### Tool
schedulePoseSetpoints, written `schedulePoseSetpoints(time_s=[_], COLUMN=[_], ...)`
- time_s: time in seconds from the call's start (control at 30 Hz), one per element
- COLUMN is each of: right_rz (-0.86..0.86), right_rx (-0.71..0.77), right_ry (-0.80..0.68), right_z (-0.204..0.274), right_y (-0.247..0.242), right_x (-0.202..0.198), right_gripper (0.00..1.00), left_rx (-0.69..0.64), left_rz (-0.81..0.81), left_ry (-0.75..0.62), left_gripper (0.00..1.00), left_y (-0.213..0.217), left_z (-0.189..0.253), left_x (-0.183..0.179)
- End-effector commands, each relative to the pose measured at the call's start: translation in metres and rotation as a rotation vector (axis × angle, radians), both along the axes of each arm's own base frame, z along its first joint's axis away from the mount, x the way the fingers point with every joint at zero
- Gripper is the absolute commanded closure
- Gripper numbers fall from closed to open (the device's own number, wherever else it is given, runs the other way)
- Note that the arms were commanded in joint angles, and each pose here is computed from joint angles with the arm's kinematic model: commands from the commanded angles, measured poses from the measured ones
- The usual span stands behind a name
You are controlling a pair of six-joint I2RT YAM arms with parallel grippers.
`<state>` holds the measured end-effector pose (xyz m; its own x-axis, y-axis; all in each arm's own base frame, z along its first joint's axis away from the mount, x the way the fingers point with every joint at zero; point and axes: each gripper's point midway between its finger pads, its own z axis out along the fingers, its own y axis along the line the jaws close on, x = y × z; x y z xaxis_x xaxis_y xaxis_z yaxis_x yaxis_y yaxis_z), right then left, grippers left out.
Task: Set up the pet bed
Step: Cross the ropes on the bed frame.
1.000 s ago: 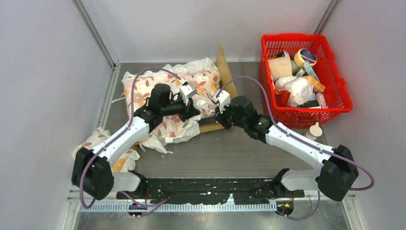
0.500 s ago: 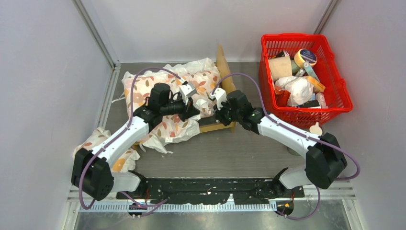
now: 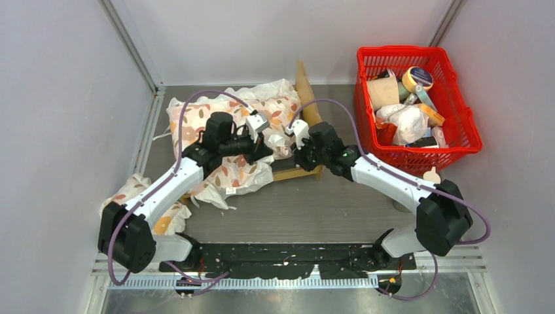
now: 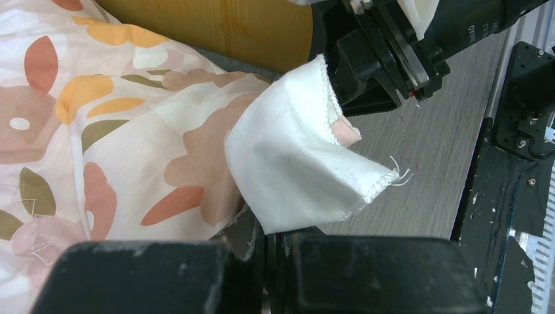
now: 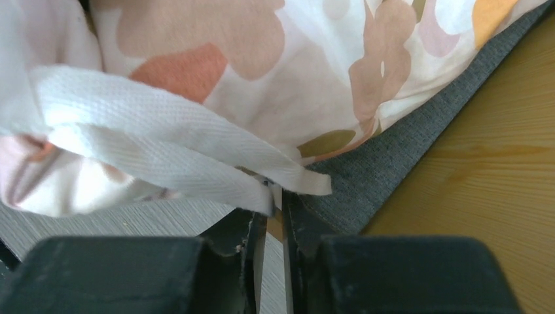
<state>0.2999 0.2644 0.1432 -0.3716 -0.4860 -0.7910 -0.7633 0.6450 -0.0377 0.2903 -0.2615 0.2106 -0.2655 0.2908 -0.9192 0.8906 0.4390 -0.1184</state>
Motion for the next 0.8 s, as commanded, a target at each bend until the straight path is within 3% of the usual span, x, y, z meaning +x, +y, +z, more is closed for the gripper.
schedulePoseSetpoints(time_s=[0.0,0.03,0.13,0.3,0.53,0.77], right_rz=[-0.036,-0.042,-0.063,-0.087,-0.050,0.039], right_rx=[0.044,0.069,0.125,0.149,0.024,-0.051], right_ry=[-0.015,-0.027,-0.076,-0.161,-0.265,-0.460], right_z=[0.026,0.038,0.066,0.097,0.088,0.084], right_y=[-0.003,-0.004,-0.009,-0.017,-0.019,-0.026], right_x=[-0.001,-0.004,-0.007,-0.004,0.019,0.028], right_gripper=[0.75,0.67,0.56,0.55,0.56,0.56], left_rx=[0.027,0.035,0.069,0.089,0.111,0.118], left_rz=[-0.004,-0.010,-0.001,-0.013,-0.022,-0.026], left_ry=[-0.053,-0.049,-0.043,-0.011,0.002,-0.040], left_gripper=[1.00,1.00,1.00,1.00,1.00,1.00], left_y=[0.003,0.003,0.007,0.007,0.003,0.006], left_z=[0.003,0.001,-0.008,-0.020,-0.032,-0.030], left_x=[0.006,0.005,0.006,0.002,-0.005,-0.006])
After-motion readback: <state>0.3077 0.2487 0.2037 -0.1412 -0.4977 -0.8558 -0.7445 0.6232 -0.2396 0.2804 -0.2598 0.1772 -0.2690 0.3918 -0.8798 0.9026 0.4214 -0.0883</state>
